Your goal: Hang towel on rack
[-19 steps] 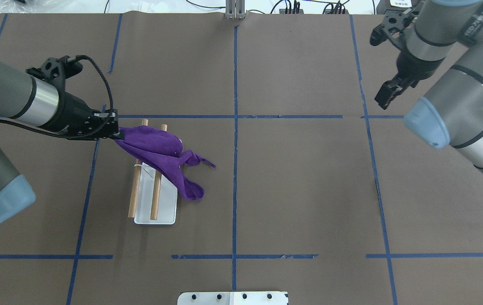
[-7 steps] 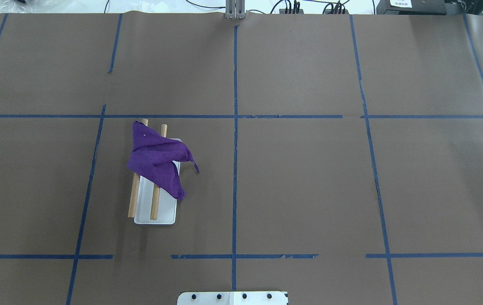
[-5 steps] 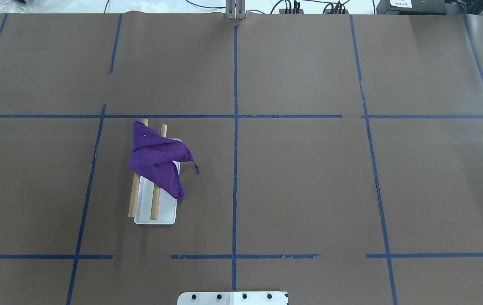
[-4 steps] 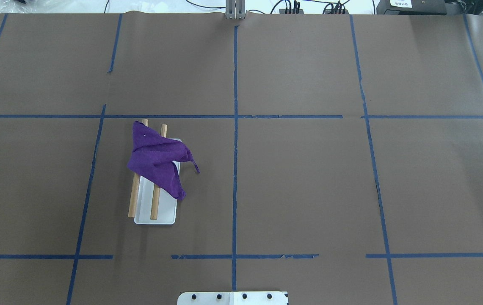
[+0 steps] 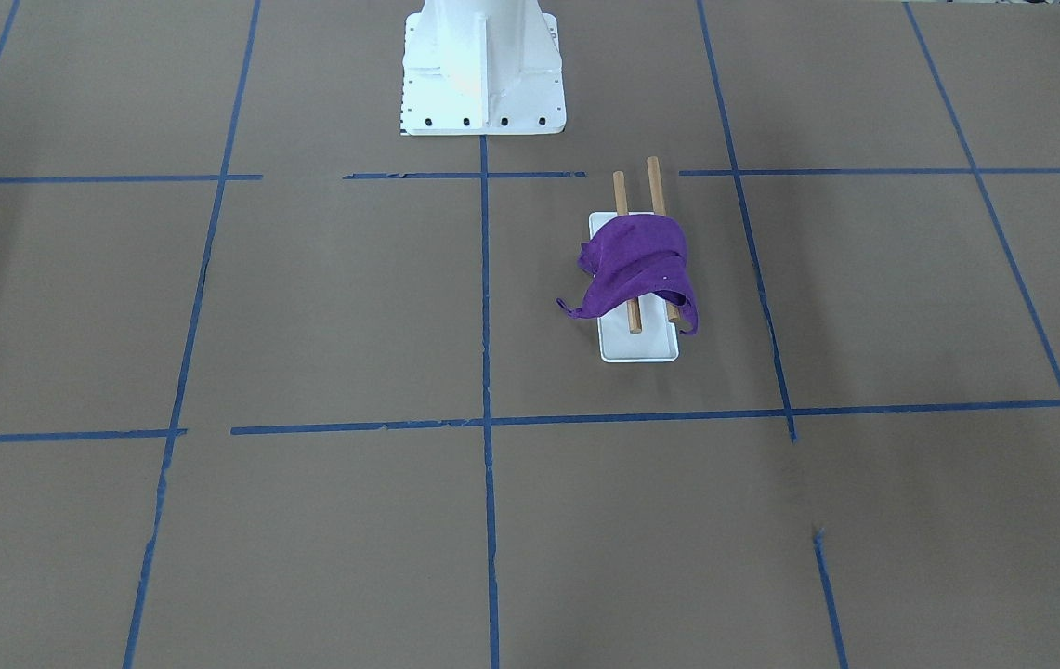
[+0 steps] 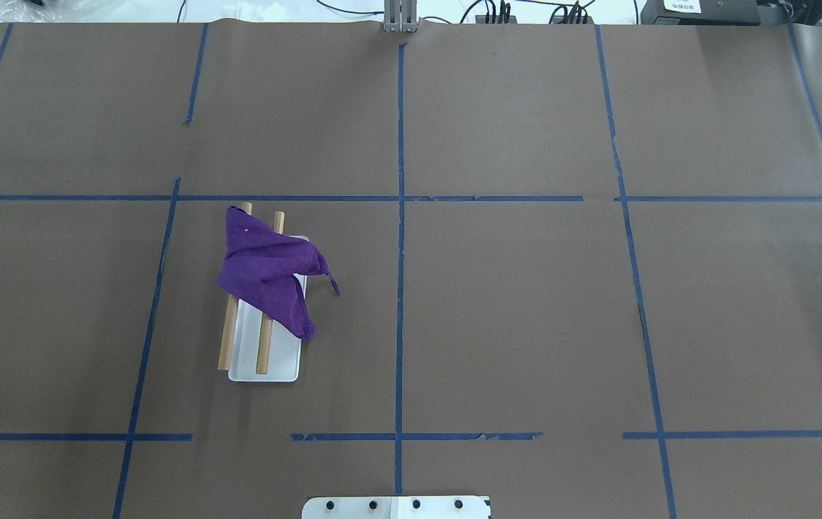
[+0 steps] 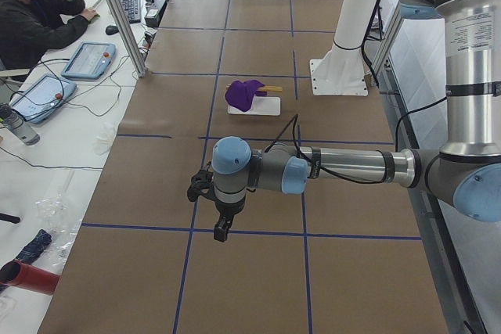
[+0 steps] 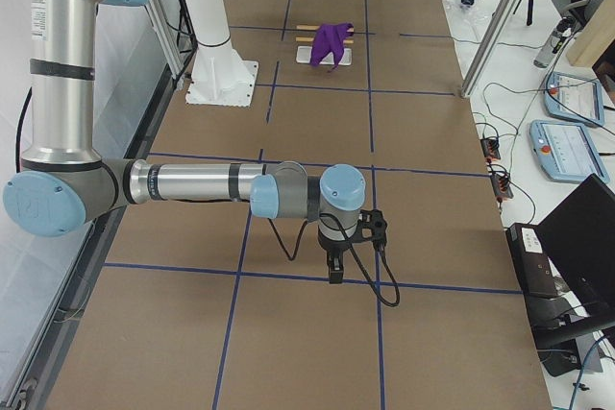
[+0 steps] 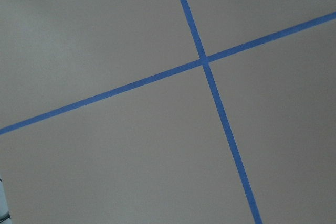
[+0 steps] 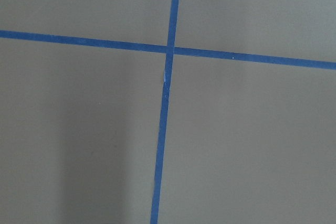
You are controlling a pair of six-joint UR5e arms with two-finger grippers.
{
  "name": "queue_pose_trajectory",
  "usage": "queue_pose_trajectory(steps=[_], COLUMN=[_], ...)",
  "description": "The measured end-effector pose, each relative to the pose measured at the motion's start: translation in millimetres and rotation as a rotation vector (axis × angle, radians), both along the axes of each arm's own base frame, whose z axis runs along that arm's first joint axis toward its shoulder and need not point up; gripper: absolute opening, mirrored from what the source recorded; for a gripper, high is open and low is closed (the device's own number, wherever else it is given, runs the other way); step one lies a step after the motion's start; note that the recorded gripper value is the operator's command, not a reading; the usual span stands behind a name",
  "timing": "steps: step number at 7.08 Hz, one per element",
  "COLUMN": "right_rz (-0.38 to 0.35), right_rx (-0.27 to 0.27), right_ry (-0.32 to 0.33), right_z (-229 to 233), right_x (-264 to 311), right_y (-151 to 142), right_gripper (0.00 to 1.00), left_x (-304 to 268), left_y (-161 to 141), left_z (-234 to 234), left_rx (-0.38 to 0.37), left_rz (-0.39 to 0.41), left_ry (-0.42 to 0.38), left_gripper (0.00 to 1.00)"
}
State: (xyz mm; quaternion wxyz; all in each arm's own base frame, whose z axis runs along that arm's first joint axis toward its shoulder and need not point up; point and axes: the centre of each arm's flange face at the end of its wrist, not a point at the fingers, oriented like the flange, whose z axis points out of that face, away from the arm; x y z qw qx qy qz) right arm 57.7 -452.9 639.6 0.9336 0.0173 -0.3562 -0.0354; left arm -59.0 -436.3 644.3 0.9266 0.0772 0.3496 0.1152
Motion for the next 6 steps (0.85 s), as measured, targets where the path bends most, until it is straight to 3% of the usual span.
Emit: queue_pose_trajectory(steps=[2, 3, 6], right_rz=[0.000, -0.001, -0.002], right_rx=[0.002, 0.004, 0.007], right_ry=[0.000, 0.000, -0.001], right_z=[0, 0, -1], right_x=[0, 0, 0], right_y=[0, 0, 0], right_gripper=[1.00, 1.00, 1.00], left_x=[4, 4, -4], left_y=[4, 3, -3], left_z=[3, 2, -10], left_rx=[-0.035, -0.035, 0.003], left_rz=[0.004, 0.003, -0.006], left_ry=[0.062, 0.057, -0.036], left_gripper=[1.00, 1.00, 1.00])
